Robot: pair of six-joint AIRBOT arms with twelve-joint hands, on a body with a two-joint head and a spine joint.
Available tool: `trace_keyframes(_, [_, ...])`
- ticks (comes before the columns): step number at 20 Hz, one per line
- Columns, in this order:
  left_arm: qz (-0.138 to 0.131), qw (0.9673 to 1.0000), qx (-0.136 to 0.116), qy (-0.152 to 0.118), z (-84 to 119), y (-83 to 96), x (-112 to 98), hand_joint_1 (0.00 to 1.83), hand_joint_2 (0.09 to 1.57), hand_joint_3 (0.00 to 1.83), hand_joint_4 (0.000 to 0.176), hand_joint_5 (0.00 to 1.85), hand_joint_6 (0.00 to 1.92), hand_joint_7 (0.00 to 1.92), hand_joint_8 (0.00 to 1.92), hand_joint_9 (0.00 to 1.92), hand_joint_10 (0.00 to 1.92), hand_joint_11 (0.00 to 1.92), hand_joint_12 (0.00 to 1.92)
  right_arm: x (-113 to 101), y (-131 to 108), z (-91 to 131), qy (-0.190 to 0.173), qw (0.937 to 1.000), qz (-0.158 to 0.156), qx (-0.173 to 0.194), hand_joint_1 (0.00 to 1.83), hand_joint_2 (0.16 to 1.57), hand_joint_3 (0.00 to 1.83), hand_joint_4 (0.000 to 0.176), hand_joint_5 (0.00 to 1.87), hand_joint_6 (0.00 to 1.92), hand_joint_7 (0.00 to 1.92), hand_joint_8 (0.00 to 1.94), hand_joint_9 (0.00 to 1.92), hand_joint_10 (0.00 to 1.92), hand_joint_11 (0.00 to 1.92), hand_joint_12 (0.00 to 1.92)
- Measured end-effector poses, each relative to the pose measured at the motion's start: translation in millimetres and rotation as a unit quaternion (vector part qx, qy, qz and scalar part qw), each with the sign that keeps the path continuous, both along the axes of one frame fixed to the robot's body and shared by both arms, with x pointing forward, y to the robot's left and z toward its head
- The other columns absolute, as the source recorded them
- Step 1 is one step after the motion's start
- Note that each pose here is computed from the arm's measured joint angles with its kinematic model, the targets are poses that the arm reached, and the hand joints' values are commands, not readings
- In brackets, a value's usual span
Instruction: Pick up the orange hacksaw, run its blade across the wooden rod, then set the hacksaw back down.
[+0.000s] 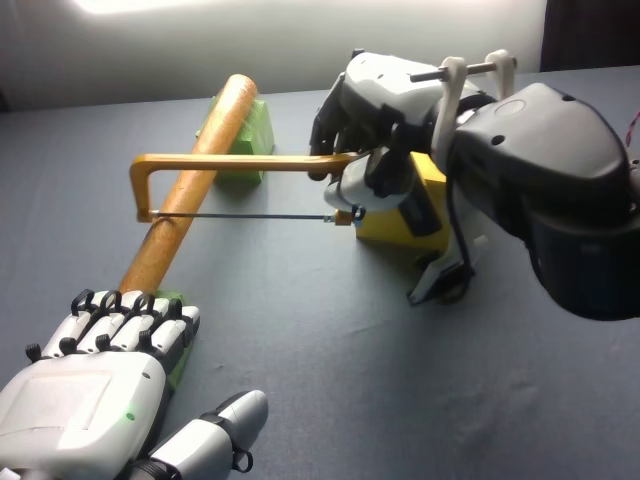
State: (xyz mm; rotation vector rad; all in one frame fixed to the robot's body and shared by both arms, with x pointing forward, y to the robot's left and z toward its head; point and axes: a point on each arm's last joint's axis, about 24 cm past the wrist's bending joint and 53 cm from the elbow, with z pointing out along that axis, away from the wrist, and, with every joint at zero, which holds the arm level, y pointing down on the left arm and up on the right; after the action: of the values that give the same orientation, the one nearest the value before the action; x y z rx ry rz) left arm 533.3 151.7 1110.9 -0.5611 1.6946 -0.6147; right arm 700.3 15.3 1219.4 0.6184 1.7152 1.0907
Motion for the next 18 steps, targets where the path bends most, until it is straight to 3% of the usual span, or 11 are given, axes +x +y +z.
trace_keyframes(1, [0.000, 1.0000, 0.000, 0.000, 0, 0.0, 0, 0.00, 1.29, 0.00, 0.000, 0.23, 0.00, 0.16, 0.00, 0.12, 0.00, 0.00, 0.30, -2, 6, 0, 0.000, 1.0000, 0.004, 0.000, 1.39, 1.06, 0.00, 0.000, 0.96, 0.95, 1.11, 0.71, 1.12, 0.88, 1.06, 0.79])
trace_keyframes(4, [0.000, 1.0000, 0.000, 0.000, 0, 0.0, 0, 0.00, 1.29, 0.00, 0.000, 0.20, 0.00, 0.13, 0.00, 0.10, 0.00, 0.00, 0.24, -9, 32, -2, -0.001, 0.9997, 0.025, -0.004, 1.39, 1.05, 0.00, 0.000, 0.97, 0.94, 1.14, 0.63, 1.15, 0.84, 1.08, 0.79])
trace_keyframes(6, [-0.001, 1.0000, 0.000, 0.000, 0, -0.3, 0, 0.00, 1.29, 0.00, 0.000, 0.22, 0.01, 0.15, 0.00, 0.11, 0.00, 0.00, 0.22, -9, 52, 0, -0.003, 0.9993, 0.037, -0.002, 1.39, 1.06, 0.00, 0.000, 0.95, 0.96, 1.11, 0.71, 1.11, 0.89, 1.06, 0.79])
trace_keyframes(7, [-0.001, 1.0000, 0.000, 0.000, 0, -0.3, 0, 0.00, 1.29, 0.00, 0.000, 0.25, 0.00, 0.18, 0.00, 0.14, 0.00, 0.00, 0.31, -9, 62, 4, -0.007, 0.9991, 0.041, 0.001, 1.39, 1.06, 0.00, 0.000, 0.95, 0.95, 1.12, 0.71, 1.12, 0.87, 1.06, 0.79])
trace_keyframes(10, [-0.001, 1.0000, 0.000, 0.000, 0, -0.6, 0, 0.00, 1.29, 0.00, 0.000, 0.21, 0.00, 0.14, 0.00, 0.11, 0.00, 0.00, 0.23, -9, 81, 25, -0.035, 0.9979, 0.054, 0.003, 1.39, 1.06, 0.00, 0.000, 0.93, 0.97, 1.10, 0.72, 1.13, 0.88, 1.06, 0.80])
trace_keyframes(11, [-0.002, 1.0000, 0.000, 0.000, 0, -0.3, 0, 0.00, 1.29, 0.00, 0.000, 0.23, 0.00, 0.16, 0.00, 0.12, 0.00, 0.00, 0.29, -11, 83, 28, -0.036, 0.9977, 0.057, 0.006, 1.39, 1.06, 0.00, 0.000, 0.94, 0.95, 1.10, 0.73, 1.13, 0.88, 1.06, 0.80])
trace_keyframes(14, [-0.001, 1.0000, 0.001, 0.000, 0, 0.7, 0, 0.00, 1.28, 0.00, 0.000, 0.22, 0.00, 0.16, 0.00, 0.11, 0.00, 0.00, 0.24, -16, 72, 27, -0.027, 0.9979, 0.057, 0.012, 1.39, 1.06, 0.00, 0.000, 0.95, 0.95, 1.11, 0.70, 1.14, 0.87, 1.07, 0.80])
trace_keyframes(18, [-0.001, 1.0000, 0.001, 0.001, 0, 1.0, 0, 0.00, 1.29, 0.00, 0.000, 0.22, 0.00, 0.16, 0.00, 0.13, 0.00, 0.00, 0.32, -19, 24, 47, -0.033, 0.9984, 0.031, 0.033, 1.39, 1.06, 0.00, 0.000, 0.96, 0.93, 1.13, 0.70, 1.13, 0.86, 1.07, 0.79])
